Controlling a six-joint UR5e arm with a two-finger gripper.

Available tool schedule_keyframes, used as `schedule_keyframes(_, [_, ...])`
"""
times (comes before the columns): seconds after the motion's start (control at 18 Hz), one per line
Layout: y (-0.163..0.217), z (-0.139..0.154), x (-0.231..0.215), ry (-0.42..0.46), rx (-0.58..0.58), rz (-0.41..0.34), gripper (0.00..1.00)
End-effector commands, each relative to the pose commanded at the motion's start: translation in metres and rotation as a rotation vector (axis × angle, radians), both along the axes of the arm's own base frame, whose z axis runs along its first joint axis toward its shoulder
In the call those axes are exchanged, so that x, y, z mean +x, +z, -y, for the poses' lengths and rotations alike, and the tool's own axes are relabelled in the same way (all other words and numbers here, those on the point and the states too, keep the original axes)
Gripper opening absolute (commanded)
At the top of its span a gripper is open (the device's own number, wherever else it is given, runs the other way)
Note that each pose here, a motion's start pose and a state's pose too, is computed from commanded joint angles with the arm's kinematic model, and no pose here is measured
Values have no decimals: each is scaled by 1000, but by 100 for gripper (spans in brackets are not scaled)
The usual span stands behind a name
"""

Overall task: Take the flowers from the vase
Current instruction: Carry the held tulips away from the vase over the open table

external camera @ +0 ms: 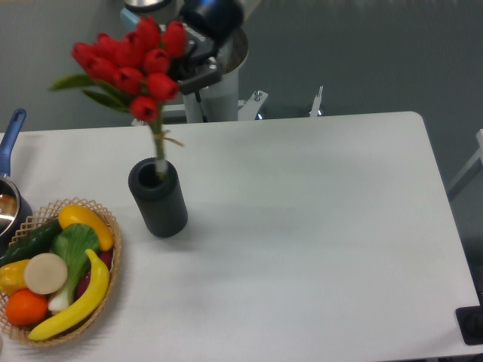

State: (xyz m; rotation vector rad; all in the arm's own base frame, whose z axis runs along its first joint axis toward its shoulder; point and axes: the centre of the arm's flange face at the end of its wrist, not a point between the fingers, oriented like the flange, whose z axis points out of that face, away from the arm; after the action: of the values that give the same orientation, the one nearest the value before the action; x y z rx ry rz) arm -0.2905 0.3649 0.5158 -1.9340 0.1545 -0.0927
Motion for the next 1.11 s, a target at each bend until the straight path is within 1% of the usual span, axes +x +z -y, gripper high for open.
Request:
schedule_keyframes(0.11, [-4,10,-22,55,-26,-2,23])
schedule_keyframes(0.17, [-9,12,-31,82,-57,-7,22])
schedule_keyframes(0.33, [-22,19,-53,185,-200,-58,21])
schedule_keyframes(0.39, [-30,19,-61,202,-234,-56,21])
schedule_keyframes(0.5, [-42,14,-76,208,-257,-38,21])
schedule_keyframes(0.61, [-52,12,-94,233,-307,-39,21])
schedule_keyframes(0.67, [-59,12,-104,257,-349,-49,22])
schedule_keyframes(0.83, [-56,9,-130,308,-427,-99,22])
schedule_keyframes(1.0, [-67,4,-152,323,-465,-97,22])
schedule_keyframes(1.11, [-81,6,-159,367,-571,-125,22])
